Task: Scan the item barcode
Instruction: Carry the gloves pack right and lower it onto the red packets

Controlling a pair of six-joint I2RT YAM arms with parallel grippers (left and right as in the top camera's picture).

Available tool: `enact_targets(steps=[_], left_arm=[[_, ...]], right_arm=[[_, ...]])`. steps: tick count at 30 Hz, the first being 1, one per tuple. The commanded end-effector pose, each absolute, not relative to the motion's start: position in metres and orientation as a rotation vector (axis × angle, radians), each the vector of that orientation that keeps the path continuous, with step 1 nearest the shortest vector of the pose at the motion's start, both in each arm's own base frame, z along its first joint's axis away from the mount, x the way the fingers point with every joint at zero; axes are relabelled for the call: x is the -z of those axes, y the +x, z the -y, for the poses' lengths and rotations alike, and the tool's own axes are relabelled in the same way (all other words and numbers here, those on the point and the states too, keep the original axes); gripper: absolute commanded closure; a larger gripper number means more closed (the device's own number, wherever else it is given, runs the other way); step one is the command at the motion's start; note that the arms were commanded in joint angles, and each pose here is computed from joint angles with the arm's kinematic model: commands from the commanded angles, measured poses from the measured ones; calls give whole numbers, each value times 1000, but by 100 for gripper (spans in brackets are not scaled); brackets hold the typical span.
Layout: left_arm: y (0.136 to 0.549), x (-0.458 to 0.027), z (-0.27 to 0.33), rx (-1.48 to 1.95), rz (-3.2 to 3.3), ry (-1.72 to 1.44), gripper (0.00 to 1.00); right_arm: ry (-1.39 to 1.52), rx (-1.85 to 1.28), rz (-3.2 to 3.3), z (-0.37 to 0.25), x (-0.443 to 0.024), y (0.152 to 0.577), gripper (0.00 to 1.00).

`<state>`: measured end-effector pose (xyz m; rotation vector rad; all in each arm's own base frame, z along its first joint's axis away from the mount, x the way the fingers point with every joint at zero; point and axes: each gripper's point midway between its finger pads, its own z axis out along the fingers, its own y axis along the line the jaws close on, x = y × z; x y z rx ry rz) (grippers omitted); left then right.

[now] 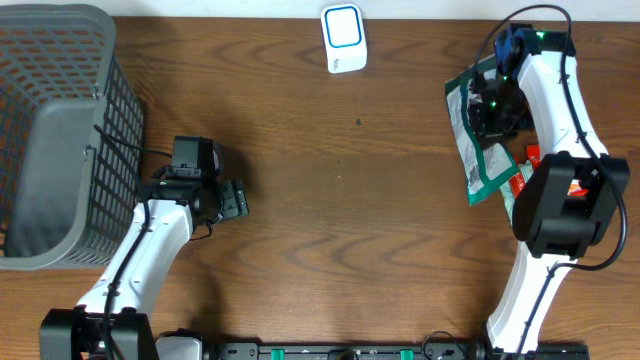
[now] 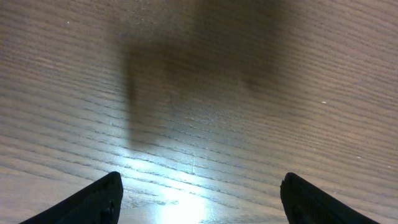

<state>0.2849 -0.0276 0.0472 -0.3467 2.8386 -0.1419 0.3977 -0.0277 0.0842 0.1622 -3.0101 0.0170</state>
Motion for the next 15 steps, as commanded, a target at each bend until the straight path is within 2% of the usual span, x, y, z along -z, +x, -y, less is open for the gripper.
enact_targets(steps=[1,2,3,11,13,15], left_arm=[[287,-48,24,120,-2837,-337,18],[287,-48,24,120,-2837,-337,18],[287,-48,24,120,-2837,-337,18],[287,-48,24,120,-2837,-337,18],[287,-48,24,120,-2837,-337,18],[287,-48,24,120,-2837,-337,18]], right_arm=[[112,-36,2998,38,-75,394,42],[108,-36,2997,39,-73,393,4],[105,-36,2998,40,-72,393,1],[98,-24,3006,39,-70,395,1],[96,85,3033,26,-70,401,1],[90,352,3065,-4,-73,411,1]])
